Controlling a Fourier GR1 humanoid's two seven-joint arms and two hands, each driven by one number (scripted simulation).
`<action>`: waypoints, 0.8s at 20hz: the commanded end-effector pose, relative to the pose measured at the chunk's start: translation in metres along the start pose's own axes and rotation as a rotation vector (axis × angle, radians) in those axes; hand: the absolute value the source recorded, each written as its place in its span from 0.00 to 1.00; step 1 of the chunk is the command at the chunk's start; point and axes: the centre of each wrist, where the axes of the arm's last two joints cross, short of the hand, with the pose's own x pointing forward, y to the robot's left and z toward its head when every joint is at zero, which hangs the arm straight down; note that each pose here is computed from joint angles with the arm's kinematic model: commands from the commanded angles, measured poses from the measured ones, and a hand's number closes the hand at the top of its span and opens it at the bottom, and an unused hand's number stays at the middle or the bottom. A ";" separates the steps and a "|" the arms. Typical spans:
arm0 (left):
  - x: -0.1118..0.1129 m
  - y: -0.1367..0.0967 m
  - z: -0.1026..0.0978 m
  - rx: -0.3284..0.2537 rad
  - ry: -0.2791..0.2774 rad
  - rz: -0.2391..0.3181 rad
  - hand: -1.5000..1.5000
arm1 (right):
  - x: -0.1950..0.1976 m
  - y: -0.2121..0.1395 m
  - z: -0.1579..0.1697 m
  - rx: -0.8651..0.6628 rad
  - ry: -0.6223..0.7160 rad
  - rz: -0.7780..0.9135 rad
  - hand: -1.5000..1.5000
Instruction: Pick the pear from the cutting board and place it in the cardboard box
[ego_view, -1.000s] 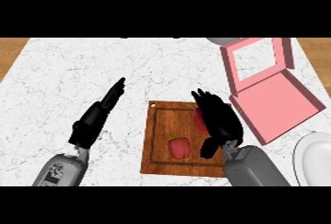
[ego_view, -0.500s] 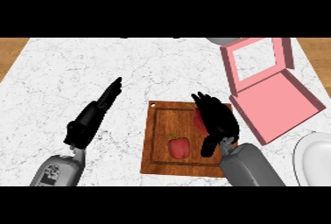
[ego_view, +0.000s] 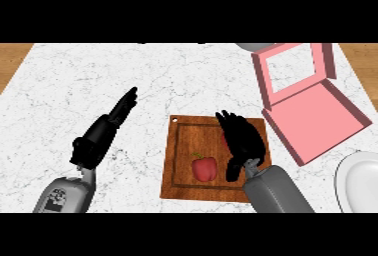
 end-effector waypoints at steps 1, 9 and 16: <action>-0.001 -0.008 0.009 -0.019 -0.010 -0.003 0.50 | 0.006 0.018 -0.008 0.004 0.016 0.032 0.00; 0.011 0.001 -0.012 -0.012 -0.006 0.007 0.50 | -0.015 0.024 -0.021 0.011 0.038 0.067 0.00; -0.013 -0.014 -0.003 -0.008 -0.007 0.027 0.50 | -0.004 0.025 -0.033 -0.010 -0.015 0.115 1.00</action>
